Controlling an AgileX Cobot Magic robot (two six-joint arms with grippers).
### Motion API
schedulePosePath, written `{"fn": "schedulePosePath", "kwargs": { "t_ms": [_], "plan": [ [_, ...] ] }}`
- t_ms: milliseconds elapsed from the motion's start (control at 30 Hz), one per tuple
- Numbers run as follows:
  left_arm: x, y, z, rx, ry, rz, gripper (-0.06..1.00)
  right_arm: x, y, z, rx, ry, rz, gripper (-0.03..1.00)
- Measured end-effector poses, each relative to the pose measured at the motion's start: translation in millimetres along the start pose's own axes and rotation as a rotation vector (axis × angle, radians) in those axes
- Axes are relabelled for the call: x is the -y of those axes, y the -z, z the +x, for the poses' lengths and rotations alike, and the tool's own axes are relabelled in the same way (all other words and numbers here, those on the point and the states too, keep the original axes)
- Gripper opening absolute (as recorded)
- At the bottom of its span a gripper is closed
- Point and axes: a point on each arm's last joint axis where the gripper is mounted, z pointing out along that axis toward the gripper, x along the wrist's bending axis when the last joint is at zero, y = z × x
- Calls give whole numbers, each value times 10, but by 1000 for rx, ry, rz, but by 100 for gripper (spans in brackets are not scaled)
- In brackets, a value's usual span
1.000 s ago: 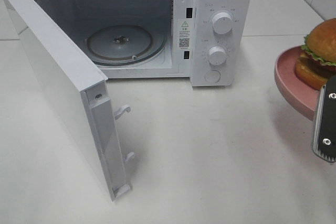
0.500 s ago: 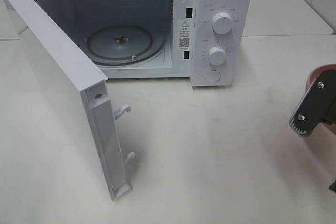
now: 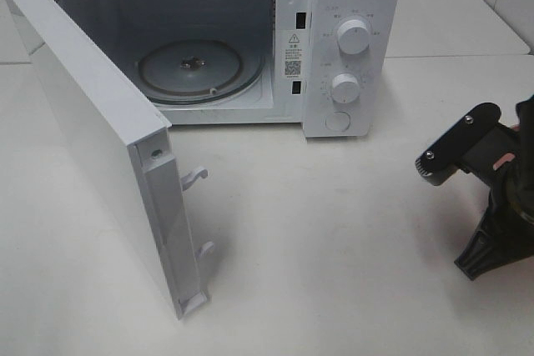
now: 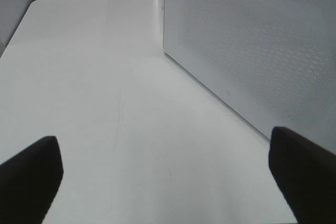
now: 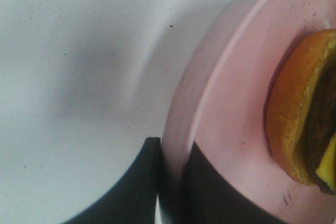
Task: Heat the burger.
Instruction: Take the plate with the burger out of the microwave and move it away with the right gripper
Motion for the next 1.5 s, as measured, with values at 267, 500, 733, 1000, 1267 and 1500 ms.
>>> {"fn": "schedulePosePath", "kwargs": {
  "t_ms": [267,500,733,1000,1267,1500],
  "plan": [
    [0,0,0,0,0,0,99,-160,-174,119,48,-109,26,10],
    [0,0,0,0,0,0,99,-173,-341,226,85,-162,61,10],
    [0,0,0,0,1,0,99,-182,-534,351,120,-143,83,11],
    [0,0,0,0,1,0,99,-169,-671,455,124,-143,104,16],
    [0,0,0,0,1,0,99,-191,-648,419,150,-139,99,41],
    [0,0,0,0,1,0,99,-219,-421,287,92,-179,54,62]
  ]
}}
